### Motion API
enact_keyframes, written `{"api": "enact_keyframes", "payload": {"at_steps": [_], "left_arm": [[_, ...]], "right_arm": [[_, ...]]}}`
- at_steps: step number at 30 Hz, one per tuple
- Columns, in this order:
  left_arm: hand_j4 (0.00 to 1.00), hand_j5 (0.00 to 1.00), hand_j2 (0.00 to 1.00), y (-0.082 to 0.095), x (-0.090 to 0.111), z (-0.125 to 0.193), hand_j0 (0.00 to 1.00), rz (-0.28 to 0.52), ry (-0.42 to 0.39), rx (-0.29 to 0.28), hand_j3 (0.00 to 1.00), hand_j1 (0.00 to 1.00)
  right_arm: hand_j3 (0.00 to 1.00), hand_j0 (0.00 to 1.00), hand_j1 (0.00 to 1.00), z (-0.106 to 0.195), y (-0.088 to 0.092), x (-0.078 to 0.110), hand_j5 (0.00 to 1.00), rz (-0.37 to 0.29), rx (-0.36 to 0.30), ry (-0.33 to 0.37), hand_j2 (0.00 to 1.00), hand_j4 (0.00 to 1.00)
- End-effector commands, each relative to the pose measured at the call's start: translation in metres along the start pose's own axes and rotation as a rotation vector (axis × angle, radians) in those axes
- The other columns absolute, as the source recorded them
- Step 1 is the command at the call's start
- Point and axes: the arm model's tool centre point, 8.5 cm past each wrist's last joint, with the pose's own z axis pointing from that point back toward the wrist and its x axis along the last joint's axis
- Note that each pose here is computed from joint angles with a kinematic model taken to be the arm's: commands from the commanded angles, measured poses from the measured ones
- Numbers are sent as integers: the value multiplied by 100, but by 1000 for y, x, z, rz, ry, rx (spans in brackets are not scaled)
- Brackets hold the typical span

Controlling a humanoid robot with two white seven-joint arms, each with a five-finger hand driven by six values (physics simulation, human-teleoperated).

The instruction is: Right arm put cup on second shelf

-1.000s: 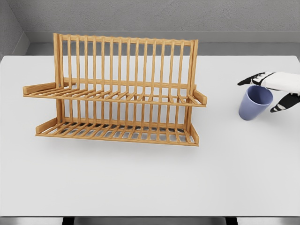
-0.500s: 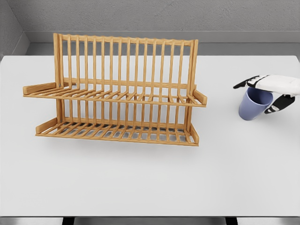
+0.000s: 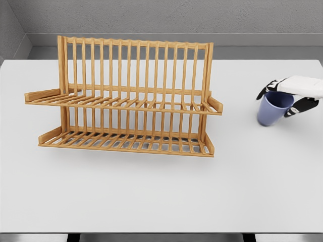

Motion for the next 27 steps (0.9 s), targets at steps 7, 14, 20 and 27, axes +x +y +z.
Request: {"api": "enact_keyframes", "payload": {"at_steps": [7,14,20,27], "left_arm": [[100,100,100,0,0,0,100,0,0,0,100,100],[100,100,100,0,0,0,100,0,0,0,100,100],[100,100,100,0,0,0,100,0,0,0,100,100],[100,100,100,0,0,0,100,0,0,0,100,100]], "right_arm": [[70,70,70,7,-20,8,70,29,-49,-15,70,70],[70,70,70,14,-47,24,70,85,-120,-47,70,70],[70,70,70,14,-60,42,70,138,-142,-87,70,70],[70,70,70,20,-83,91,70,274,-174,-185,70,70]]}}
